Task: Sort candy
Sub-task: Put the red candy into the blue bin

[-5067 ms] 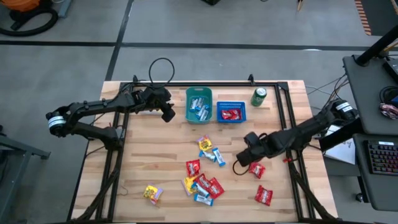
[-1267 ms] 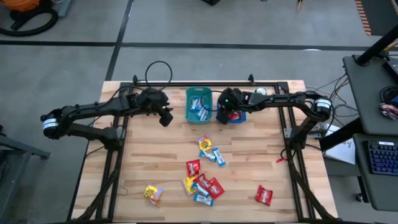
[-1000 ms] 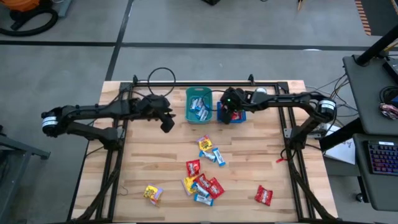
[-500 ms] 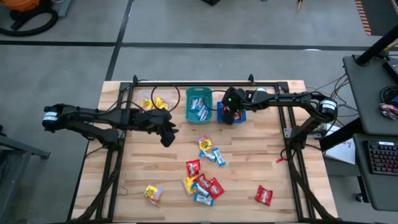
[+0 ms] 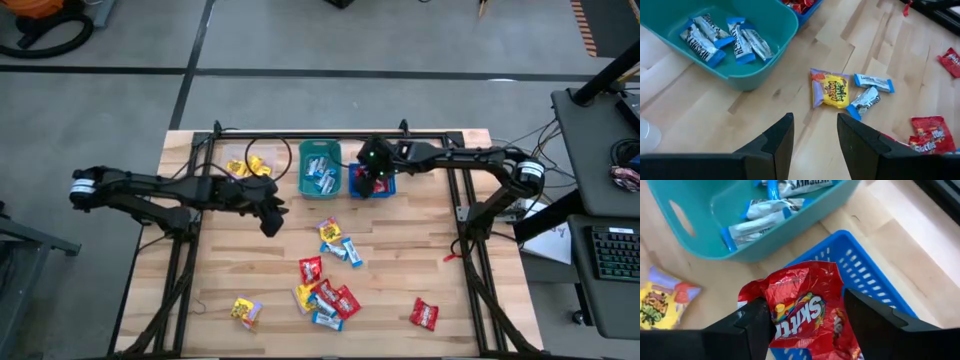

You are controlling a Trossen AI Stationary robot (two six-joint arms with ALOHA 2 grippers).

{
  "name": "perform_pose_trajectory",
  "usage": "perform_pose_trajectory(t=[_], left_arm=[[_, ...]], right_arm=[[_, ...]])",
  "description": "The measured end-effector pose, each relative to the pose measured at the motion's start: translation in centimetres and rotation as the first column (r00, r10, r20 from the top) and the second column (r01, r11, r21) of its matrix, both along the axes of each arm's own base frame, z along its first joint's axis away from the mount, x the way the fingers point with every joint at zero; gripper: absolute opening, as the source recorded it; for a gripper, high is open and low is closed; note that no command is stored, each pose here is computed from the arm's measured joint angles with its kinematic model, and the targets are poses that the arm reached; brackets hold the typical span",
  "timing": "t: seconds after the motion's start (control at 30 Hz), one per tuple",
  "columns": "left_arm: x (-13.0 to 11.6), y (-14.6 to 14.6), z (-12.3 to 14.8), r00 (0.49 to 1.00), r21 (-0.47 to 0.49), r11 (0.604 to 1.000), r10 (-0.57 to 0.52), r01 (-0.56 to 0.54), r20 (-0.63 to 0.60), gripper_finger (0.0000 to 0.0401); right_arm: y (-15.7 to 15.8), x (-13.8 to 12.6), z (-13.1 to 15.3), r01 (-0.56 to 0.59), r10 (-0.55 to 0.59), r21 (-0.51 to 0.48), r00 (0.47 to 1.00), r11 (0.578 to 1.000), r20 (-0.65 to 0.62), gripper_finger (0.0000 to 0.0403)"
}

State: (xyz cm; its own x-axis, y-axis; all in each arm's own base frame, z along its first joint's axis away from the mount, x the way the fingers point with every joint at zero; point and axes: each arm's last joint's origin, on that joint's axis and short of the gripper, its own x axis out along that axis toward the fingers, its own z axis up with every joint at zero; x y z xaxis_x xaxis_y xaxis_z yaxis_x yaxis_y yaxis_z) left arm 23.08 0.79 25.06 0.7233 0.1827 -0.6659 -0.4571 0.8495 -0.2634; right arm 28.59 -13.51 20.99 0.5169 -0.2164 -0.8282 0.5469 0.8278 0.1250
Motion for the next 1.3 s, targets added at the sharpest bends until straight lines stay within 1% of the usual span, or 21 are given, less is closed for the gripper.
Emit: perform_pose_trajectory(t=[0.1, 0.17, 0.27, 0.43, 0.53, 0.6, 0.67, 0.83, 0.9, 0.93, 0.97, 1.0, 1.13, 1.17, 1.23, 1.27, 1.3], left_arm=[[0.2, 0.0, -0.3, 1.000, 0.015, 1.000, -0.014, 0.014, -0.021, 0.0135], [0.4, 0.0, -0.6, 0.999, 0.021, 1.000, -0.019, 0.020, -0.034, 0.0135], [0.6, 0.0, -0.9, 0.998, 0.024, 0.999, -0.023, 0.025, -0.050, 0.0135], [0.8, 0.0, -1.2, 0.998, 0.023, 0.999, -0.023, 0.025, -0.064, 0.0135], [0.8, 0.0, -1.3, 0.998, 0.024, 0.999, -0.023, 0.025, -0.063, 0.0135], [0.9, 0.0, -1.2, 0.998, 0.024, 0.999, -0.023, 0.025, -0.059, 0.0135], [0.9, 0.0, -1.2, 0.998, 0.024, 0.999, -0.023, 0.025, -0.057, 0.0135], [0.9, 0.0, -1.2, 0.998, 0.023, 0.999, -0.022, 0.024, -0.054, 0.0135], [0.9, 0.0, -1.2, 0.999, 0.022, 1.000, -0.021, 0.022, -0.051, 0.0135], [0.9, 0.0, -1.1, 0.999, 0.022, 1.000, -0.020, 0.021, -0.048, 0.0135], [1.0, 0.0, -1.1, 0.999, 0.022, 1.000, -0.020, 0.021, -0.044, 0.0135], [1.0, 0.0, -1.1, 0.999, 0.022, 1.000, -0.020, 0.021, -0.043, 0.0135], [1.1, 0.0, -1.0, 1.000, 0.023, 1.000, -0.020, 0.021, -0.021, 0.0135], [1.2, 0.0, -0.9, 1.000, 0.023, 1.000, -0.021, 0.021, -0.015, 0.0135], [1.2, 0.0, -0.9, 1.000, 0.023, 1.000, -0.021, 0.021, -0.008, 0.0135], [1.2, 0.0, -0.8, 1.000, 0.024, 0.999, -0.021, 0.021, -0.005, 0.0135], [1.3, 0.0, -0.8, 1.000, 0.027, 0.999, -0.024, 0.024, -0.001, 0.0135]], right_arm=[[-0.2, -0.1, 0.0, 0.012, -0.012, -0.002, 1.000, 1.000, 0.000, 0.0234], [-0.3, -0.2, -0.1, 0.051, -0.051, -0.002, 0.999, 0.999, -0.010, 0.0245], [-0.4, -0.4, -0.2, 0.095, -0.096, -0.028, 0.995, 0.995, -0.039, 0.0271], [-0.4, -0.4, -0.2, 0.121, -0.121, -0.017, 0.992, 0.993, -0.037, 0.0322], [-0.4, -0.4, -0.2, 0.124, -0.124, -0.016, 0.992, 0.992, -0.038, 0.0346], [-0.4, -0.5, -0.2, 0.145, -0.145, -0.010, 0.989, 0.989, -0.038, 0.0357], [-0.3, -0.7, 0.0, 0.174, -0.174, -0.008, 0.983, 0.985, -0.056, 0.0362], [-0.4, -0.5, 1.4, 0.171, -0.171, -0.004, 0.982, 0.985, -0.079, 0.0363], [-0.3, -0.4, 1.9, 0.105, -0.104, 0.002, 0.991, 0.995, -0.085, 0.0363], [-0.2, -0.4, 2.2, 0.061, -0.060, 0.005, 0.993, 0.998, -0.102, 0.0363], [-0.2, -0.5, 2.4, 0.043, -0.043, 0.003, 0.992, 0.999, -0.123, 0.0363], [-0.2, -0.6, 2.6, 0.049, -0.050, -0.011, 0.988, 0.999, -0.143, 0.0363], [-0.5, -1.1, 3.4, 0.171, -0.193, -0.115, 0.955, 0.979, -0.227, 0.0363], [-0.5, -1.1, 3.5, 0.165, -0.186, -0.111, 0.956, 0.980, -0.225, 0.0363], [-0.3, -0.8, 3.4, 0.058, -0.064, -0.033, 0.979, 0.998, -0.193, 0.0364], [-0.2, -0.6, 3.4, 0.022, -0.023, -0.011, 0.987, 1.000, -0.162, 0.0364], [-0.2, -0.3, 3.4, 0.014, -0.016, -0.022, 0.991, 1.000, -0.130, 0.0364]])
